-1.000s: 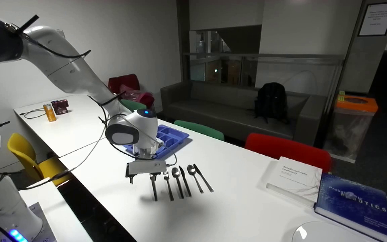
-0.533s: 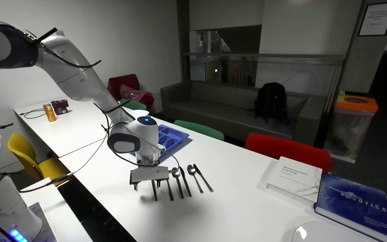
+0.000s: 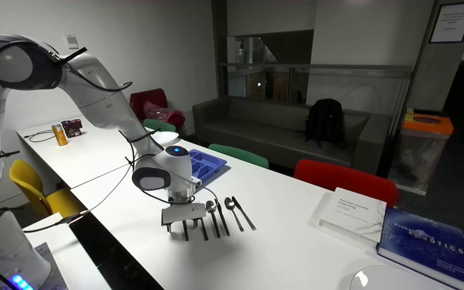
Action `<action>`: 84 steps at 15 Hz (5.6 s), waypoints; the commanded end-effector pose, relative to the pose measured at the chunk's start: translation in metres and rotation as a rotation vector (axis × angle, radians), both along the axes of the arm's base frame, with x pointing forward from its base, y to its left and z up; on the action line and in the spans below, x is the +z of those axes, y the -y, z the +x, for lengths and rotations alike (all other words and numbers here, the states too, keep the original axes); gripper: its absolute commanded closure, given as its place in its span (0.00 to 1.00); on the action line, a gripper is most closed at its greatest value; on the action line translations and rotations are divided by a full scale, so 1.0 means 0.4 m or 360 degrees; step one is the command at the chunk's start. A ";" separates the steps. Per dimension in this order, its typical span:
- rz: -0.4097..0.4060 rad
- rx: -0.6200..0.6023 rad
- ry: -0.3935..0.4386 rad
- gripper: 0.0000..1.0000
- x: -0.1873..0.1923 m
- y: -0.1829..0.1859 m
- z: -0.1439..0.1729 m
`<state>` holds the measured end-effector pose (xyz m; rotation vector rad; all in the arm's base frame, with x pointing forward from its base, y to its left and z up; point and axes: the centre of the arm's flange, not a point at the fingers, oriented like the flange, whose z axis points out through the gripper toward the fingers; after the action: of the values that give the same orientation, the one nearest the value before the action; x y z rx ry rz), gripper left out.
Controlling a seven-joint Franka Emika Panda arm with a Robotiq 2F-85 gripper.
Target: Pick up the silver cutlery from the counter and place it on the blue tray
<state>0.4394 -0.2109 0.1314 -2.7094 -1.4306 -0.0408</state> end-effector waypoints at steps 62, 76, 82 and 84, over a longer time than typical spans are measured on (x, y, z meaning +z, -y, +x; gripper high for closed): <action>-0.0171 -0.0849 0.0234 0.97 0.261 -0.364 0.189; -0.0222 -0.1164 0.0352 0.97 0.235 -0.471 0.286; -0.0172 -0.1252 0.0367 0.97 0.222 -0.503 0.328; -0.0152 -0.1300 0.0376 0.97 0.221 -0.502 0.343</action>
<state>0.5627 -0.0105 0.2201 -3.2462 -0.3422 -0.2784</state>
